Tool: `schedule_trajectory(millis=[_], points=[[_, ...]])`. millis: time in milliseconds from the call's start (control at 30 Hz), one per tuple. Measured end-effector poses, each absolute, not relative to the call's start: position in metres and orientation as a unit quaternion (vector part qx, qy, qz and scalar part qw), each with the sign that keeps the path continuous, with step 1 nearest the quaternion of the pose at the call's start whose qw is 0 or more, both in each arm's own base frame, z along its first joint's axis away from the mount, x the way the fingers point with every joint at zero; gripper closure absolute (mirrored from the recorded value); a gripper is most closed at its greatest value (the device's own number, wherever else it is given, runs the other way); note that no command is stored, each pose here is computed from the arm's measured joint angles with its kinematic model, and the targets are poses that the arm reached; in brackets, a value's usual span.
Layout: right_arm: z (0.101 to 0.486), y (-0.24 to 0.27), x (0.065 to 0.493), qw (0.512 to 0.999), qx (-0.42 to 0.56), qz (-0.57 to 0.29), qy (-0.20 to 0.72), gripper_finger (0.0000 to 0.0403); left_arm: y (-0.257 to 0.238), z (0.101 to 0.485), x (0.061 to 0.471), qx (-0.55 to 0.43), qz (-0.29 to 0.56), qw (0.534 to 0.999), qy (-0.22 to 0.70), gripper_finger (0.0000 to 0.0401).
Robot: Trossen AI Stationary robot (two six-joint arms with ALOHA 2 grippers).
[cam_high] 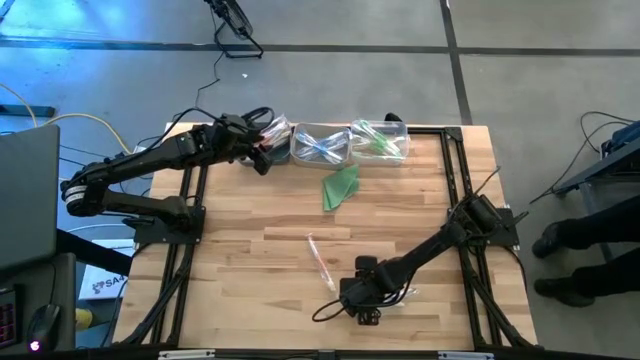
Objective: Pick & Place Toothbrushes
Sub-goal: Put the green toothbrush into the transparent bin
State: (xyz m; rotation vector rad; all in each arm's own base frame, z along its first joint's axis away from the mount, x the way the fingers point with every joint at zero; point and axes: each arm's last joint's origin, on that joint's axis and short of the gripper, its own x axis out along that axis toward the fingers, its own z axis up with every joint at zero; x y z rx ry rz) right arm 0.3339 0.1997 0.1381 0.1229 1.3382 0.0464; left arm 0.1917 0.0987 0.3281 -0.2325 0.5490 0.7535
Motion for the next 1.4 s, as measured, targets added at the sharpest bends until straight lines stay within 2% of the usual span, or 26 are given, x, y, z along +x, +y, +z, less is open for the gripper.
schedule_trajectory(millis=[200, 533, 867, 1133, 1400], points=[[0.137, 0.199, 0.334, 0.786, 0.059, 0.007, 0.615, 0.0259, 0.098, 0.327, 0.191, -0.115, 0.363, 0.885, 0.27, 0.0226], [0.136, 0.198, 0.334, 0.785, 0.05, 0.008, 0.617, 0.0382, 0.098, 0.327, 0.191, -0.12, 0.365, 0.884, 0.267, 0.0226], [0.15, 0.199, 0.331, 0.791, 0.039, 0.04, 0.609, 0.0386, 0.098, 0.327, 0.191, -0.12, 0.365, 0.884, 0.267, 0.0226], [0.2, 0.18, 0.323, 0.81, 0.065, 0.05, 0.581, 0.0386, 0.098, 0.327, 0.191, -0.12, 0.365, 0.884, 0.267, 0.0226], [0.262, 0.136, 0.306, 0.842, 0.089, 0.002, 0.533, 0.0386, 0.098, 0.326, 0.191, -0.122, 0.359, 0.885, 0.271, 0.0226]])
